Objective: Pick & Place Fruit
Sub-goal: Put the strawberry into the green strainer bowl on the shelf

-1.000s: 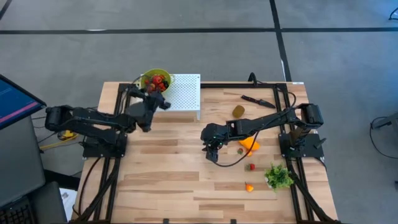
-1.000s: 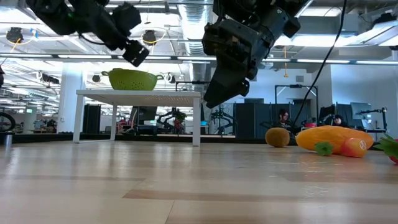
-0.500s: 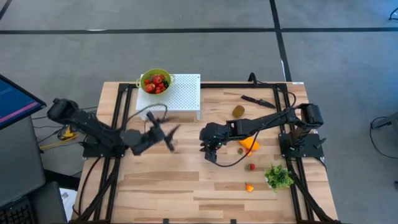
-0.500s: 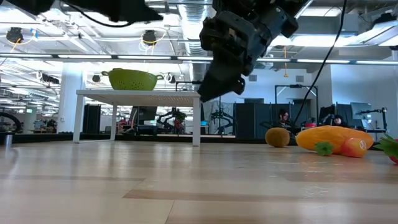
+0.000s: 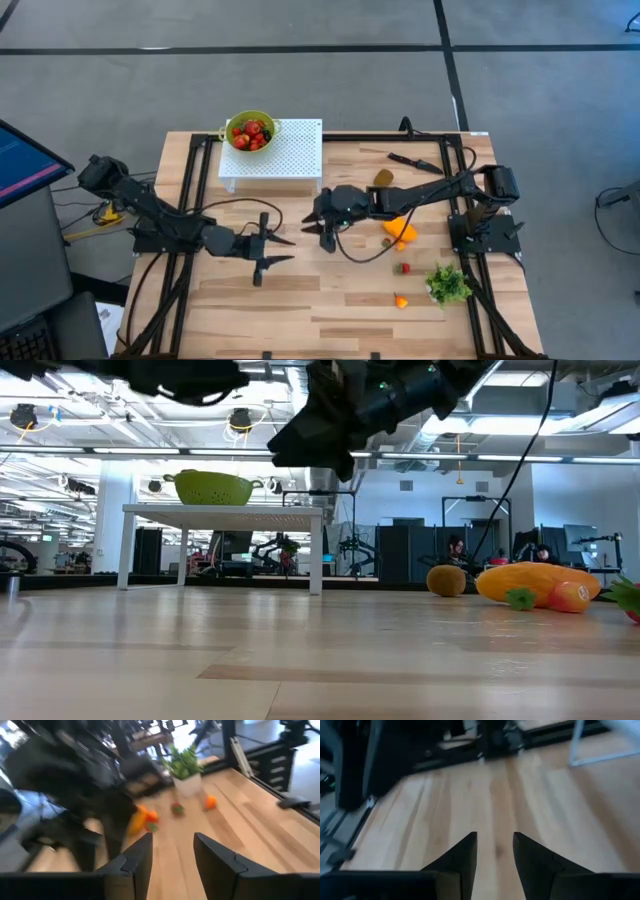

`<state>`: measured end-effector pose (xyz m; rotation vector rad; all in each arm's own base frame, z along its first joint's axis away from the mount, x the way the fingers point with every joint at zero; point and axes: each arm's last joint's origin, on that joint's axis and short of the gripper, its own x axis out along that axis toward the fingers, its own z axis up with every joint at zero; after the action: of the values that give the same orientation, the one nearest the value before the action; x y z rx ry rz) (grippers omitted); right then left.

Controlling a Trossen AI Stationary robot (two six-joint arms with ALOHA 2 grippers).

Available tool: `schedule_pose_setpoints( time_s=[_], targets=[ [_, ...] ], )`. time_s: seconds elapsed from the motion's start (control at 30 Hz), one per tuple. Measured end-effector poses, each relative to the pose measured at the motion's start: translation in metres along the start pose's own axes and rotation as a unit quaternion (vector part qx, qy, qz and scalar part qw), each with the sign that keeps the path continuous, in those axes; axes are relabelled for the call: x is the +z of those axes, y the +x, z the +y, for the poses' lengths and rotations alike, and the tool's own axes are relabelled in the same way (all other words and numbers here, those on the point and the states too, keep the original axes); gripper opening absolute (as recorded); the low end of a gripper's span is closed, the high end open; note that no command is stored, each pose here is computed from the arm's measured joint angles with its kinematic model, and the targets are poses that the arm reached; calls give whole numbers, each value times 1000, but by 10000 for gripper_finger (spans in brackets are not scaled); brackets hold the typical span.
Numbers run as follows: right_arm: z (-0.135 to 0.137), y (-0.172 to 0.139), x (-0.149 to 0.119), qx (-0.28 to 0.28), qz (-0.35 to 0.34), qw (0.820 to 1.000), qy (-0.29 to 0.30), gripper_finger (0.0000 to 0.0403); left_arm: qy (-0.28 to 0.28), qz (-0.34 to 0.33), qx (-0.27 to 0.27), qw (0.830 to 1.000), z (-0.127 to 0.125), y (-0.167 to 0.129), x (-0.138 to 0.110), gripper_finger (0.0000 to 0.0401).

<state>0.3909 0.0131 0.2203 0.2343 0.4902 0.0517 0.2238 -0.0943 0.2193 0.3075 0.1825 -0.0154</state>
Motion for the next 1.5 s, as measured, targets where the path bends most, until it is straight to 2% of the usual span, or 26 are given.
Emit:
schedule_pose_setpoints(
  time_s=[0.1,0.17,0.27,0.4,0.5,0.63,0.7,0.77,0.93,1.1,1.2,1.33,1.43,1.5],
  targets=[
    [-11,-1,4,-13,-6,1000,12,119,-23,18,-40,999,0,-1,-17,136],
    [-19,-3,5,-30,20,999,36,117,-44,30,-71,996,0,-3,-31,134],
    [-28,-7,2,-59,97,991,68,114,-69,35,-87,993,2,-8,-50,129],
    [-22,-17,-4,-92,207,969,94,99,-92,15,-69,993,8,-14,-65,122],
    [-9,-27,-17,-136,295,940,101,85,-107,6,-56,993,13,-16,-70,120],
    [11,-45,-42,-210,405,884,106,69,-110,10,-34,993,18,-14,-72,122],
    [23,-52,-54,-242,435,861,104,66,-111,12,-21,994,21,-14,-73,122],
    [36,-57,-66,-261,453,847,99,65,-113,10,-7,994,23,-13,-72,121],
    [53,-61,-87,-281,460,836,102,84,-115,6,-1,993,24,-13,-72,118],
    [54,-59,-92,-270,458,843,83,136,-116,4,-1,993,24,-13,-71,117],
    [53,-61,-100,-251,481,840,16,167,-117,4,-1,993,24,-13,-71,117],
    [48,-66,-118,-240,511,822,-72,187,-117,4,1,993,24,-13,-71,117],
    [44,-68,-126,-243,520,813,-93,191,-117,4,1,993,24,-13,-71,117],
    [41,-66,-127,-245,515,816,-96,191,-117,4,1,993,24,-13,-71,117]
  ],
)
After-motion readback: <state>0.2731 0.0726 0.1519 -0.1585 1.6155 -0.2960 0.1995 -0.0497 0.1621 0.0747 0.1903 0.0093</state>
